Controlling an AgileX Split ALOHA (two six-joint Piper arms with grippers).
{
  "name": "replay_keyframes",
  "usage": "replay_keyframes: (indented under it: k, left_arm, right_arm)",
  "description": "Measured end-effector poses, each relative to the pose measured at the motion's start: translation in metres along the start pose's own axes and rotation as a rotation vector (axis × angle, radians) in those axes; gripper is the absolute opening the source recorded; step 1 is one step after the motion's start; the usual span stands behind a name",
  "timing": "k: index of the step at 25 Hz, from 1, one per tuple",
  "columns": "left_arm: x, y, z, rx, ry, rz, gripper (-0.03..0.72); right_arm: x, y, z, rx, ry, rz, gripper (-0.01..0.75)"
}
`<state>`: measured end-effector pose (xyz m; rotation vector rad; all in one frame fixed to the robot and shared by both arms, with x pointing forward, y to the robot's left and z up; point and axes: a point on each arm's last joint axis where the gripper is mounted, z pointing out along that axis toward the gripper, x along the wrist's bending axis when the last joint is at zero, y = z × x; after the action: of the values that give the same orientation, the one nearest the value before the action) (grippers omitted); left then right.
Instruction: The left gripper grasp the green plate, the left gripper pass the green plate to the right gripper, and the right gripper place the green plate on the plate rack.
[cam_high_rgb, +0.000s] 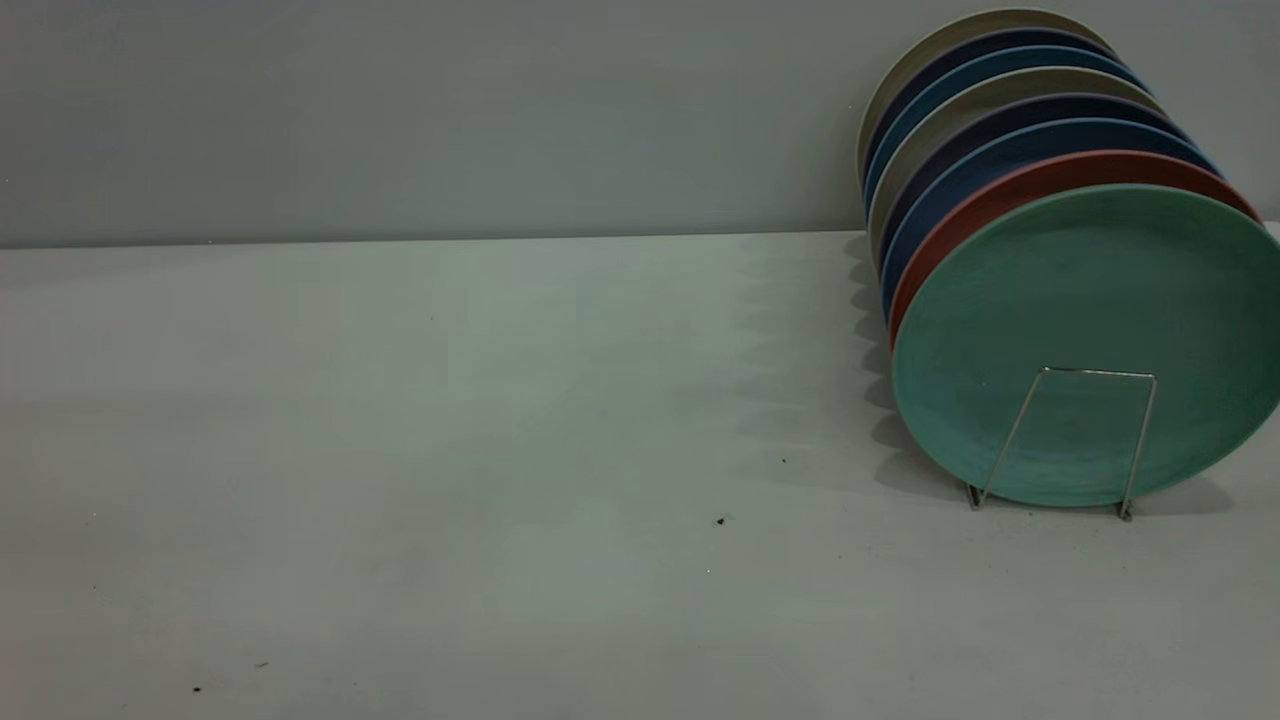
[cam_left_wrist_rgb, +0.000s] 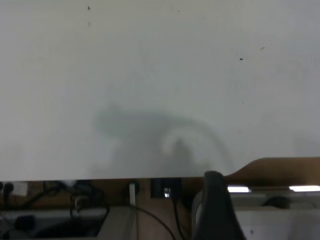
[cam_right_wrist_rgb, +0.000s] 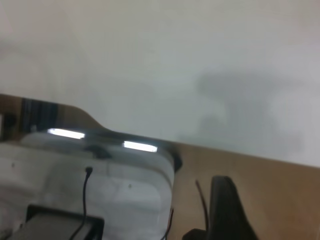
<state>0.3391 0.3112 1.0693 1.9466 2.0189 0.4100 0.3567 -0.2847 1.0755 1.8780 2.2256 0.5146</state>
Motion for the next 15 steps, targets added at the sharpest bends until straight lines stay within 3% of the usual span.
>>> replay_keyframes:
  k: [9, 15]
  left_arm:
    - [-0.009, -0.076, -0.002, -0.155, 0.017, 0.015, 0.543]
    - [-0.012, -0.102, -0.007, -0.322, 0.025, 0.038, 0.543]
  right_arm:
    - [0.008, -0.064, 0.001, -0.187, -0.035, -0.058, 0.469]
    - [0.006, -0.096, 0.002, -0.362, -0.127, -0.082, 0.469]
